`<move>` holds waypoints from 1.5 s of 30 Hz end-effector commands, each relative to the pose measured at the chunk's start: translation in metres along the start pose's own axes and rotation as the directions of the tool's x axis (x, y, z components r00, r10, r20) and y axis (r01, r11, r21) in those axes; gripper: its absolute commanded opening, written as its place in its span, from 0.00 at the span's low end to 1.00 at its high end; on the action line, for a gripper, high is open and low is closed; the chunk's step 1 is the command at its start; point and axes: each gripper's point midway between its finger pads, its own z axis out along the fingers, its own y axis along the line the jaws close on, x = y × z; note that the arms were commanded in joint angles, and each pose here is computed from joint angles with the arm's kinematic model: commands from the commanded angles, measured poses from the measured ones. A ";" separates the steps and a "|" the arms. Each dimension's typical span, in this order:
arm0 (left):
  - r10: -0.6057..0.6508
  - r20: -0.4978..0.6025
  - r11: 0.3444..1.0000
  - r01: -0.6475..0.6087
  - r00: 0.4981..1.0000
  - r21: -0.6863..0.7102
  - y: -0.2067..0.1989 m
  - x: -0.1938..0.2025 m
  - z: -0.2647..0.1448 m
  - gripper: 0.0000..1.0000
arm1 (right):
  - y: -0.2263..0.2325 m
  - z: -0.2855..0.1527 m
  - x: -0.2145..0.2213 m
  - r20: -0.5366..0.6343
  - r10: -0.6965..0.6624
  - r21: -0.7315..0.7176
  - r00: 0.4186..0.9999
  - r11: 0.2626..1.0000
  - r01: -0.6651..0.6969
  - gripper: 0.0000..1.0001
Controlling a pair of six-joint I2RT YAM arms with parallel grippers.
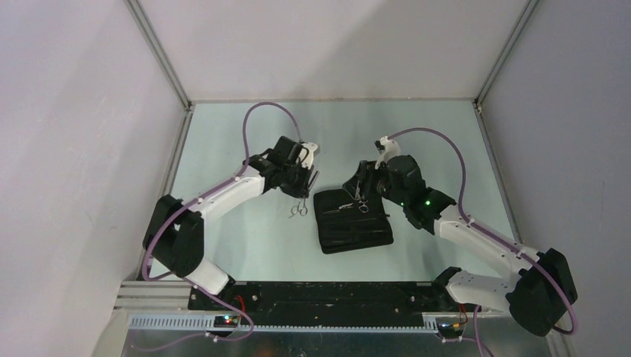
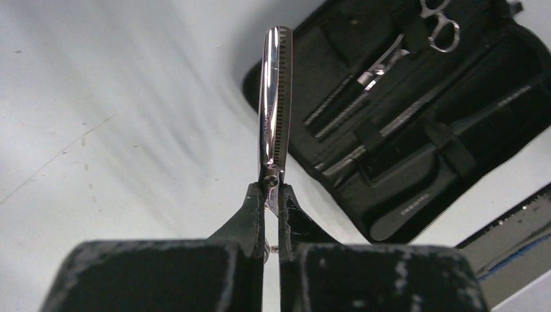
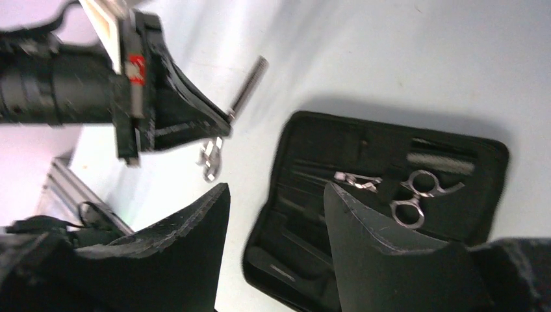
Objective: Sort the hair-cutting tools
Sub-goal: Pick up the scissors from the center of the board.
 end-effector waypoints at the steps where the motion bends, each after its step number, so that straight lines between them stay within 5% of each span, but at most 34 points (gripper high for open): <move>1: 0.036 0.117 0.999 -0.040 0.993 0.032 -0.031 -0.031 -0.022 0.00 | 0.034 0.010 -0.030 0.100 0.104 -0.145 0.990 0.985 -0.089 0.59; 21: 0.139 0.289 0.974 -0.183 0.947 0.133 -0.106 -0.056 -0.060 0.00 | 0.030 0.051 -0.017 0.049 0.245 -0.151 0.968 0.960 -0.235 0.52; 25: 0.144 0.305 0.971 -0.193 0.941 0.139 -0.110 -0.057 -0.064 0.00 | 0.033 0.050 -0.018 0.036 0.248 -0.178 0.968 0.955 -0.238 0.34; 27: 0.145 0.316 0.970 -0.197 0.938 0.140 -0.111 -0.058 -0.067 0.00 | 0.035 0.048 -0.019 0.027 0.242 -0.200 0.970 0.952 -0.232 0.11; 29: 0.149 0.329 0.970 -0.202 0.932 0.136 -0.110 -0.060 -0.071 0.03 | 0.037 0.044 -0.021 0.019 0.230 -0.228 0.973 0.949 -0.219 0.00; 33: 0.157 0.371 0.967 -0.218 0.915 0.130 -0.109 -0.065 -0.087 0.28 | 0.045 0.030 -0.033 0.034 0.186 -0.302 0.982 0.938 -0.167 0.00; 37: 0.139 0.439 0.962 -0.226 0.888 0.154 -0.106 -0.073 -0.115 0.72 | 0.058 0.006 -0.054 0.104 0.093 -0.404 0.990 0.914 -0.043 0.00; 41: 0.070 0.498 0.952 -0.206 0.864 0.224 -0.098 -0.078 -0.143 0.80 | 0.064 -0.017 -0.076 0.188 0.050 -0.458 0.981 0.888 0.042 0.00; 45: 0.072 0.586 0.956 -0.224 0.807 0.190 -0.088 -0.080 -0.162 0.83 | 0.053 -0.033 -0.099 0.246 0.124 -0.412 0.961 0.911 -0.012 0.00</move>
